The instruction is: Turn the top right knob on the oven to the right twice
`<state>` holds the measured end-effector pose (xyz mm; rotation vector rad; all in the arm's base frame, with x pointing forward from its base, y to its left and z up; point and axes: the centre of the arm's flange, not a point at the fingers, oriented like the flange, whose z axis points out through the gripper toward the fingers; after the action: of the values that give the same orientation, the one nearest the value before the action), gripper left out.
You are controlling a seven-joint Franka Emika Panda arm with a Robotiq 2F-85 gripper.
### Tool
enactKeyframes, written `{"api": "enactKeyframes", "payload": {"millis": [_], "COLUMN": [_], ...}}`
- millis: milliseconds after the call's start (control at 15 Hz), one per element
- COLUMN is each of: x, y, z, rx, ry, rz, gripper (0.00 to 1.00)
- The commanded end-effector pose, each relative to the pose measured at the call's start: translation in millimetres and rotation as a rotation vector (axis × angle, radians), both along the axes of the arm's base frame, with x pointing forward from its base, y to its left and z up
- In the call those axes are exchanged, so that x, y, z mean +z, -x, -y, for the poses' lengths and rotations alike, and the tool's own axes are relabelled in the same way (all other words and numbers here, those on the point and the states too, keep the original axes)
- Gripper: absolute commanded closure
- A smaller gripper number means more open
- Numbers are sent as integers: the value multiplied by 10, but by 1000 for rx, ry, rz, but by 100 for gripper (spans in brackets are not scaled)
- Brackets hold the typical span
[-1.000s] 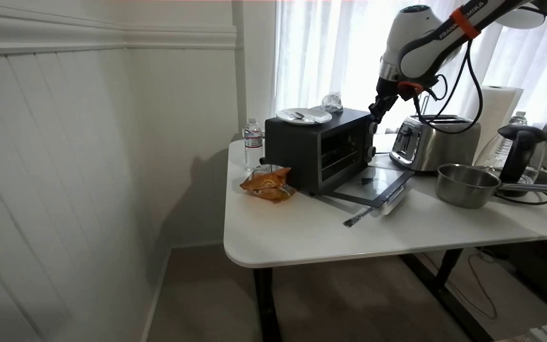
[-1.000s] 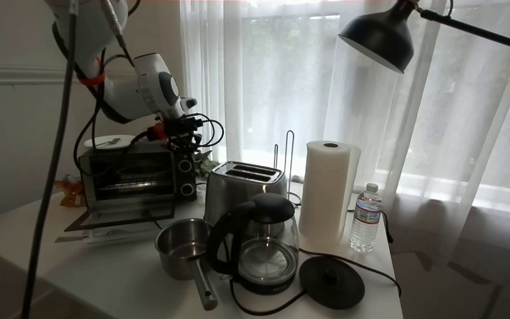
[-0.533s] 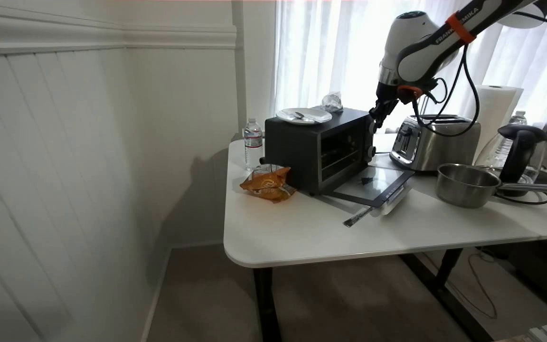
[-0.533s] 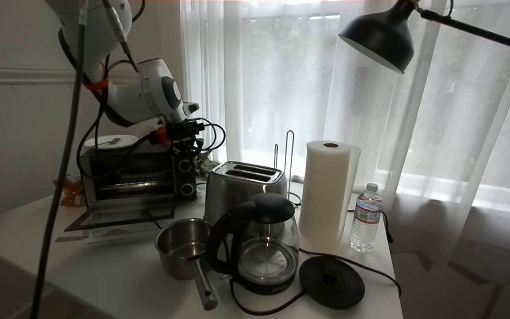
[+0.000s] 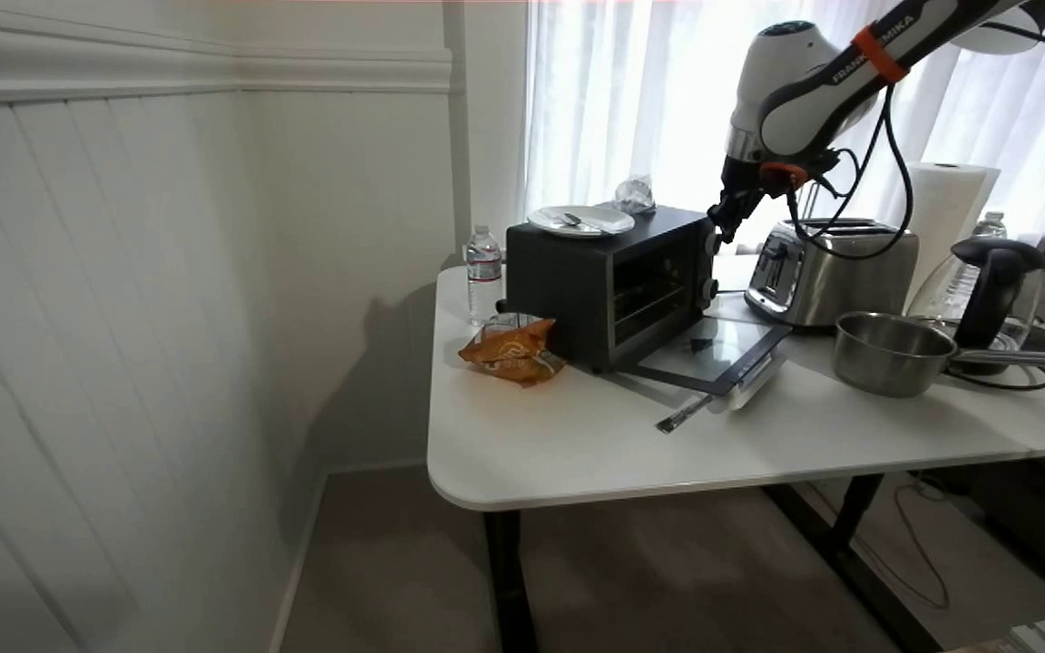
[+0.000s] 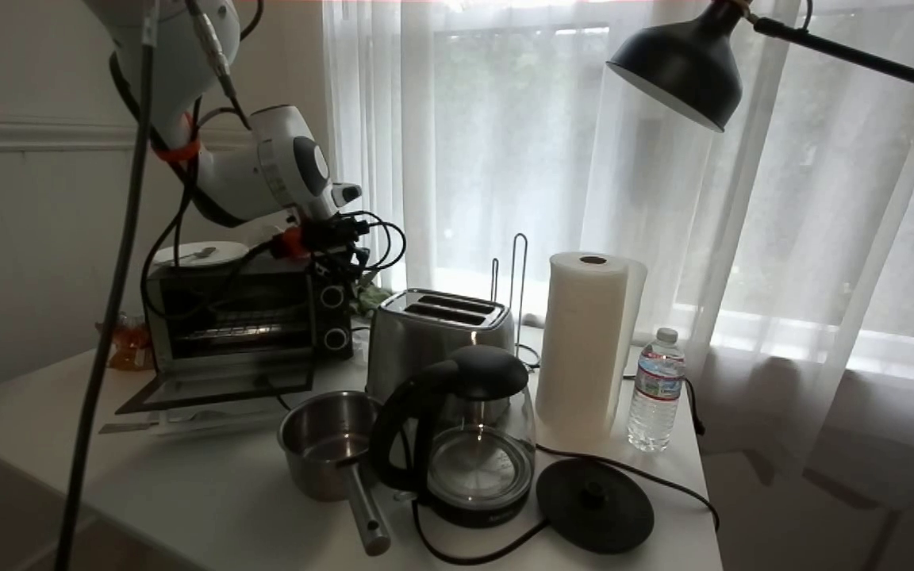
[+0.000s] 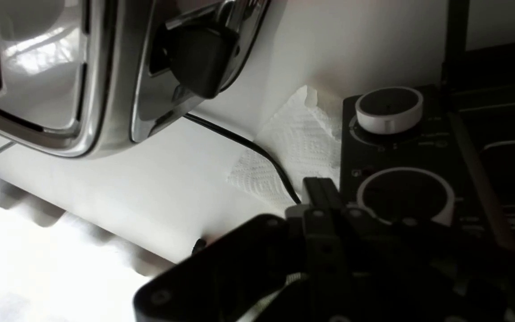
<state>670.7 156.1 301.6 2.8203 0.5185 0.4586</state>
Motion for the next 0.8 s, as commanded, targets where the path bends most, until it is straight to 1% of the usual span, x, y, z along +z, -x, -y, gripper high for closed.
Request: {"api": "enactKeyframes", "payload": {"millis": [0, 133, 267, 400, 467, 733], "x": [175, 309, 385, 453, 485, 493], "y": [-70, -7, 77, 167, 199, 256], "z": [83, 74, 17, -55, -89, -225], "rx": [-55, -47, -31, -17, -7, 50], "ry": [8, -16, -18, 8, 8, -28], "rz": [32, -3, -40, -78, -92, -139], "gripper": [100, 100, 100, 100, 100, 100]}}
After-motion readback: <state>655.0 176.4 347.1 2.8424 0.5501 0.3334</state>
